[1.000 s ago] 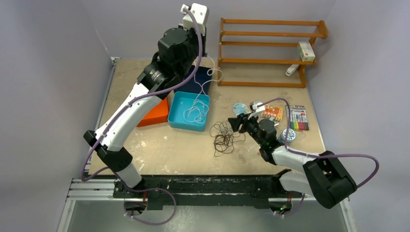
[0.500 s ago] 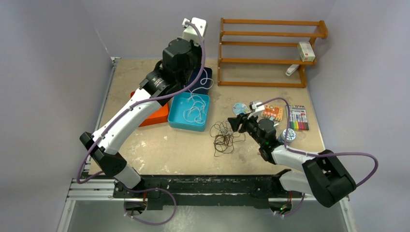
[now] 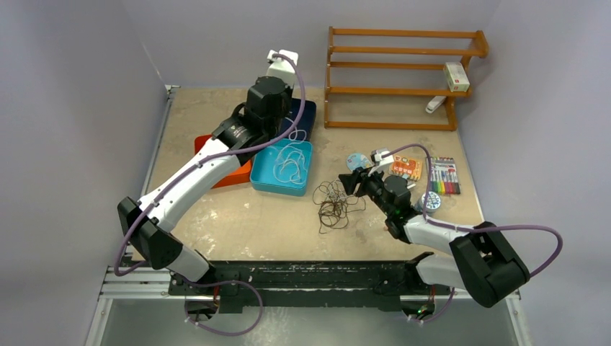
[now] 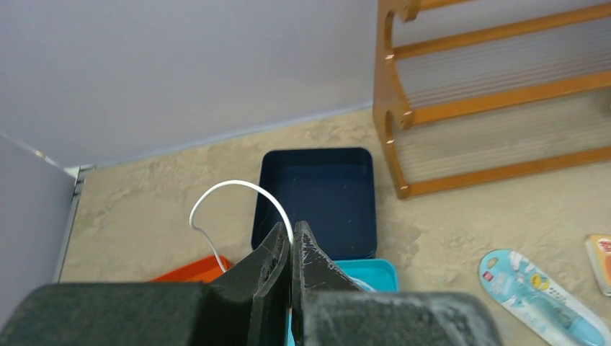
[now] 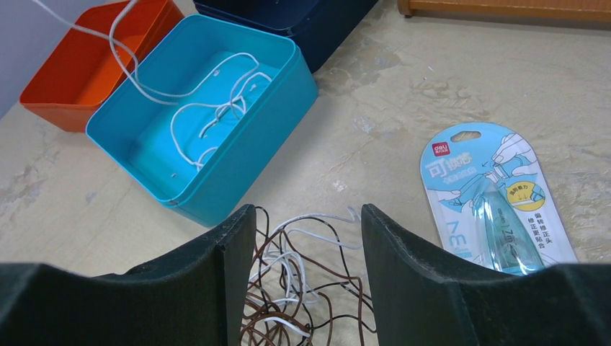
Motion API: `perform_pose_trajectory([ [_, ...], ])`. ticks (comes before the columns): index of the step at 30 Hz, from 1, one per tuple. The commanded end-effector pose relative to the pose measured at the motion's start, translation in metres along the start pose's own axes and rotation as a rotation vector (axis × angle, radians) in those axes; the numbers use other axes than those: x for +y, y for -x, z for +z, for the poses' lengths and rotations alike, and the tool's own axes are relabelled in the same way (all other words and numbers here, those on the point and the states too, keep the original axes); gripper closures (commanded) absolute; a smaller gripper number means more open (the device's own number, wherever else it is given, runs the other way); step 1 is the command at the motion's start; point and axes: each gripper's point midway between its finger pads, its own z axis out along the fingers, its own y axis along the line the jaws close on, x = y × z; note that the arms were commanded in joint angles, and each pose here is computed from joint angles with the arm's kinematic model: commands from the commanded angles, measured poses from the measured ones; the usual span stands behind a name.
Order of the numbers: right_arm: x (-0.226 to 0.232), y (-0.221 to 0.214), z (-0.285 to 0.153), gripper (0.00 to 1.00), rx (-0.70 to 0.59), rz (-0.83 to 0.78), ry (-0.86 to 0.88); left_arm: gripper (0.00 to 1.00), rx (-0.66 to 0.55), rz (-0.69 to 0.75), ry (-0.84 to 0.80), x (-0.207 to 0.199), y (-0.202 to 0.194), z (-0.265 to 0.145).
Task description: Untangle the cables
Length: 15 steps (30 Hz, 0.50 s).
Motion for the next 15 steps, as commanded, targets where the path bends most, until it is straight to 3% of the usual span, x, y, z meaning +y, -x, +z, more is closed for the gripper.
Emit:
perform_pose_trajectory([
  [1, 0.010, 0.030, 0.005, 0.42, -0.080, -0.026, 0.031, 1.00, -0.027, -0.099, 0.050, 0.022, 0.000, 0.000],
  [15, 0.010, 0.027, 0.007, 0.42, -0.070, -0.025, 0.033, 1.00, 0.131, -0.143, -0.003, -0.011, -0.098, 0.035],
])
